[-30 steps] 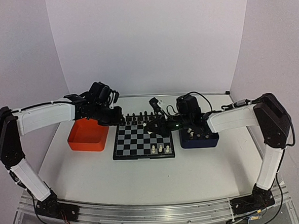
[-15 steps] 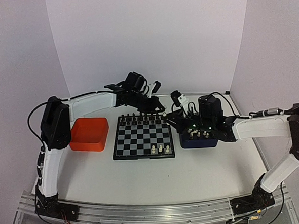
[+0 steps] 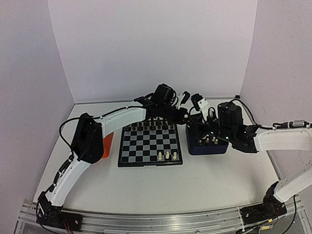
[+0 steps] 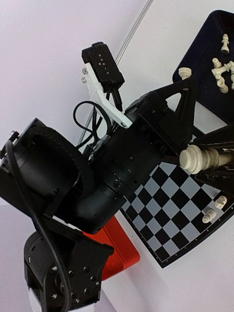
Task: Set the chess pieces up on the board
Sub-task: Place the chess piece on the chessboard.
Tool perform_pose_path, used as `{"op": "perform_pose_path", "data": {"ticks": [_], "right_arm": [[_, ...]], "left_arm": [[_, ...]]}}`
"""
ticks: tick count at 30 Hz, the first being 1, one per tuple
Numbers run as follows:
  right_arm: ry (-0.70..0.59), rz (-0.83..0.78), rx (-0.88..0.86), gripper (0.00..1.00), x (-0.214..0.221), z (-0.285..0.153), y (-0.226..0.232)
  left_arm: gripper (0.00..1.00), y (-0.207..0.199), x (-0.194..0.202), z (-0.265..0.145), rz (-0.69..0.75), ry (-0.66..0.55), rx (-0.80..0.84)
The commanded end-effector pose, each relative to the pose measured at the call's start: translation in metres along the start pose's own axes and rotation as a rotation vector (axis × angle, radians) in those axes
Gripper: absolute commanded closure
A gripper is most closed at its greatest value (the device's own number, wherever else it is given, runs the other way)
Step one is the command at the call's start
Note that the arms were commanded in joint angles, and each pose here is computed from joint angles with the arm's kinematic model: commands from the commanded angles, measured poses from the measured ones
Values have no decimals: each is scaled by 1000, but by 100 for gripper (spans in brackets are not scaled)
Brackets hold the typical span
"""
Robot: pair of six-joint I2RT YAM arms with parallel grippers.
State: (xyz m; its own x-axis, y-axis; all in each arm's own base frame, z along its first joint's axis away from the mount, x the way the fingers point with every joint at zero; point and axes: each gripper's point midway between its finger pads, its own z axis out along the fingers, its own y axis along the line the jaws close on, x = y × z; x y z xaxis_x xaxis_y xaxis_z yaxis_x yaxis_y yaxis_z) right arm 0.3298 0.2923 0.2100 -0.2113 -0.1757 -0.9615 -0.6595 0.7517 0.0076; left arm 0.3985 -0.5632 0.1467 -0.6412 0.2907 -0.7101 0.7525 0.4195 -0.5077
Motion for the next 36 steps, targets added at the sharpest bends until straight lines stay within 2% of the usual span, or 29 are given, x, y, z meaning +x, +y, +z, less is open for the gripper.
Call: {"op": "perform_pose_path", "data": {"ticks": [1, 15, 27, 36], "right_arm": [[-39, -19, 60, 100, -14, -11, -12], [-30, -44, 95, 100, -13, -16, -19], [-28, -44, 93, 100, -12, -16, -19], [-29, -41, 91, 100, -11, -19, -18]], "left_arm": [[96, 5, -20, 4, 8, -79, -34], [83, 9, -12, 19, 15, -85, -38], [59, 4, -16, 14, 28, -91, -28], [52, -6, -20, 12, 38, -97, 10]]}}
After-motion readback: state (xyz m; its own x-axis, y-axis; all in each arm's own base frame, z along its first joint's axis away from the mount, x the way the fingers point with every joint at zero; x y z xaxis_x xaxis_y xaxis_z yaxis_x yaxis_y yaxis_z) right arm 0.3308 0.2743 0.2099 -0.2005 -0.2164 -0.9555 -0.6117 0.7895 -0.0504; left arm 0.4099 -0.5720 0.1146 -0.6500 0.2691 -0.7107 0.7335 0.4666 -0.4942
